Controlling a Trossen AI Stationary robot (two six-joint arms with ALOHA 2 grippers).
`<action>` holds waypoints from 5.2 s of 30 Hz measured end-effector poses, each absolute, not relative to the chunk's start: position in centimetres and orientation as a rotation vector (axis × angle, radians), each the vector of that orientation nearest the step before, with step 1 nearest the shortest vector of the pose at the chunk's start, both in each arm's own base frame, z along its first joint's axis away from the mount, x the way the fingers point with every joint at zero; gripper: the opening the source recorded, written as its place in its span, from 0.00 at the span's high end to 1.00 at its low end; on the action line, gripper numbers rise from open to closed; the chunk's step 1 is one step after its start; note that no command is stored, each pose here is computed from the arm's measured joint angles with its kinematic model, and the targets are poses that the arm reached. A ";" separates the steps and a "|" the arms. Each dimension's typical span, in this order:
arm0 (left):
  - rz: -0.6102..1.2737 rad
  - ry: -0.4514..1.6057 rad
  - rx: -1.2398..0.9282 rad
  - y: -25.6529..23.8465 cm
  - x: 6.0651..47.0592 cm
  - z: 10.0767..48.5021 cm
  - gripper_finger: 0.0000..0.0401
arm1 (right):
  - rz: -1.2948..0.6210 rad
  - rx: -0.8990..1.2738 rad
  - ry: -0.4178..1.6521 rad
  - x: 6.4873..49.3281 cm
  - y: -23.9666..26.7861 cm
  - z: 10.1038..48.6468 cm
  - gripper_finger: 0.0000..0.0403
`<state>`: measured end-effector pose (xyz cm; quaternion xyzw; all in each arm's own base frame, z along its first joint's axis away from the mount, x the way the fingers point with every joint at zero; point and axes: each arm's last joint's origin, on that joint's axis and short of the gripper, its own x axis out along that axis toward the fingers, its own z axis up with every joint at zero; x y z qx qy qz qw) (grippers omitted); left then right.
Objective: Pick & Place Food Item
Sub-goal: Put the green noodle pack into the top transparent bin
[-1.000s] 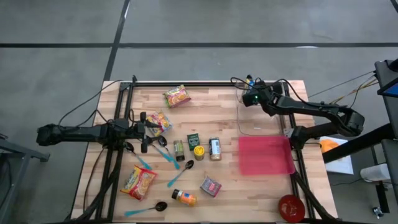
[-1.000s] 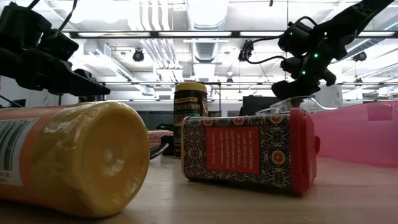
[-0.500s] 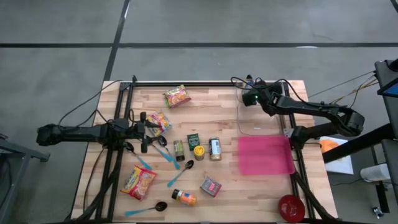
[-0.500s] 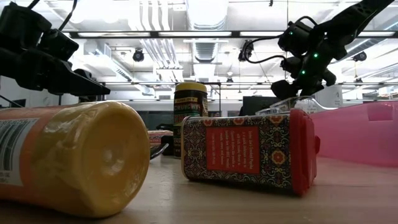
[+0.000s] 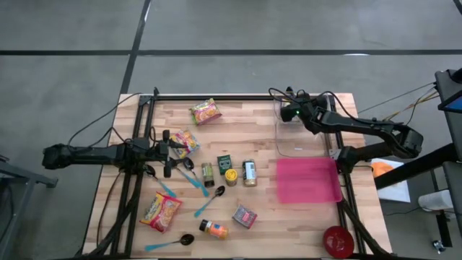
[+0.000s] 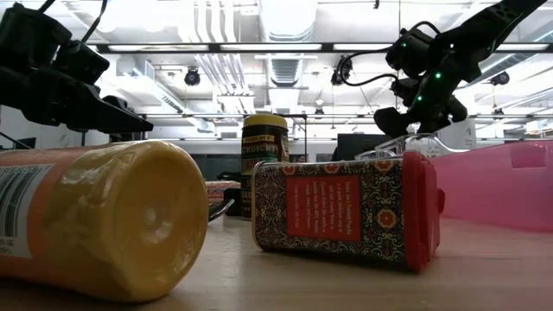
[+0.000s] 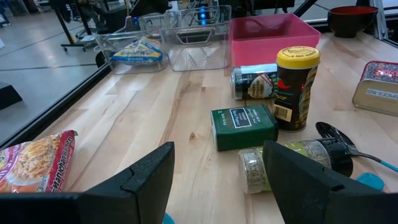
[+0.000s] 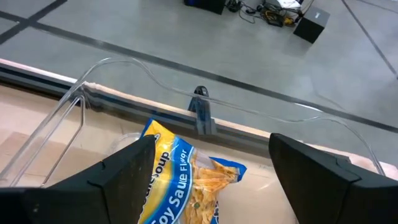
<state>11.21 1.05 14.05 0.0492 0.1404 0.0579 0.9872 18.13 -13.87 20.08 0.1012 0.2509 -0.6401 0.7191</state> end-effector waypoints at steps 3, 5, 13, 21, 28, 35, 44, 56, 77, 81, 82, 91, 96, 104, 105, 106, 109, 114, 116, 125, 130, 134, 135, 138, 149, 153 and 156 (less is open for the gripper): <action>0.116 0.281 0.097 1.0 11.2 14.1 0.39 | -1.415 0.224 0.555 18.1 -13.9 20.1 0.22; 0.116 0.281 0.097 1.0 11.2 14.1 0.39 | -1.415 0.224 0.555 18.1 -13.9 20.1 0.22; 0.116 0.281 0.097 1.0 11.2 14.1 0.39 | -1.404 0.232 0.536 18.3 -13.9 20.2 0.22; 0.116 0.281 0.097 1.0 11.2 14.1 0.39 | -1.348 0.262 0.541 18.4 -13.9 20.1 0.22; 0.116 0.281 0.098 1.0 11.2 14.1 0.39 | -1.342 0.264 0.537 18.5 -13.9 20.2 0.22; 0.116 0.282 0.100 1.0 11.2 14.1 0.39 | -1.343 0.266 0.533 18.5 -13.9 20.2 0.22; 0.116 0.281 0.100 1.0 11.2 14.1 0.39 | -1.256 0.280 0.456 19.1 -14.1 20.8 0.22; 0.116 0.282 0.099 1.0 11.2 14.1 0.39 | -0.633 0.228 0.153 22.4 -12.9 24.2 0.22; 0.116 0.281 0.097 1.0 11.2 14.1 0.39 | -0.329 0.116 0.362 33.2 -12.8 23.2 0.22; 0.116 0.281 0.097 1.0 11.2 14.1 0.39 | -0.313 0.113 0.460 35.8 -13.8 22.6 0.22; 0.116 0.281 0.097 1.0 11.2 14.1 0.39 | -0.309 0.108 0.474 36.4 -14.0 22.6 0.22; 0.116 0.281 0.098 1.0 11.2 14.1 0.39 | -0.250 0.095 0.524 40.7 -15.6 21.1 0.22; 0.116 0.282 0.100 1.0 11.2 14.1 0.39 | -0.259 0.106 0.543 42.1 -16.6 19.9 0.22; 0.116 0.281 0.100 1.0 11.2 14.1 0.39 | -0.276 0.098 0.571 43.7 -18.1 17.7 0.22; 0.116 0.282 0.099 1.0 11.2 14.1 0.39 | -0.284 0.086 0.578 43.8 -18.2 17.5 0.22; 0.116 0.282 0.099 1.0 11.2 14.1 0.39 | -0.289 0.085 0.584 43.9 -18.3 17.3 0.22; 0.116 0.282 0.099 1.0 11.2 14.1 0.39 | -0.305 0.092 0.584 44.1 -18.8 17.0 0.22; 0.116 0.282 0.099 1.0 11.2 14.1 0.39 | -0.303 0.087 0.586 43.9 -18.8 17.4 0.22; 0.116 0.281 0.099 1.0 11.2 14.1 0.39 | -0.299 0.080 0.597 43.7 -18.7 18.0 0.22; 0.116 0.281 0.097 1.0 11.2 14.1 0.39 | -0.252 0.123 0.653 43.0 -17.7 19.2 0.22; 0.116 0.282 0.097 1.0 11.2 14.1 0.39 | -0.239 0.155 0.672 42.6 -16.4 20.7 0.22; 0.116 0.282 0.097 1.0 11.2 14.1 0.39 | -0.255 0.126 0.638 41.6 -15.8 22.1 0.22; 0.116 0.281 0.097 1.0 11.2 14.1 0.39 | -0.260 0.129 0.609 41.2 -15.7 22.4 0.22; 0.116 0.281 0.097 1.0 11.2 14.1 0.39 | -0.271 0.122 0.511 39.5 -15.1 22.8 0.22; 0.116 0.281 0.098 1.0 11.2 14.1 0.39 | -0.343 0.104 0.274 31.5 -11.8 22.4 0.22; 0.116 0.282 0.100 1.0 11.2 14.1 0.39 | -0.342 0.101 0.245 29.6 -11.1 22.6 0.22; 0.116 0.281 0.100 1.0 11.2 14.1 0.39 | -0.340 0.100 0.237 29.0 -10.8 22.8 0.22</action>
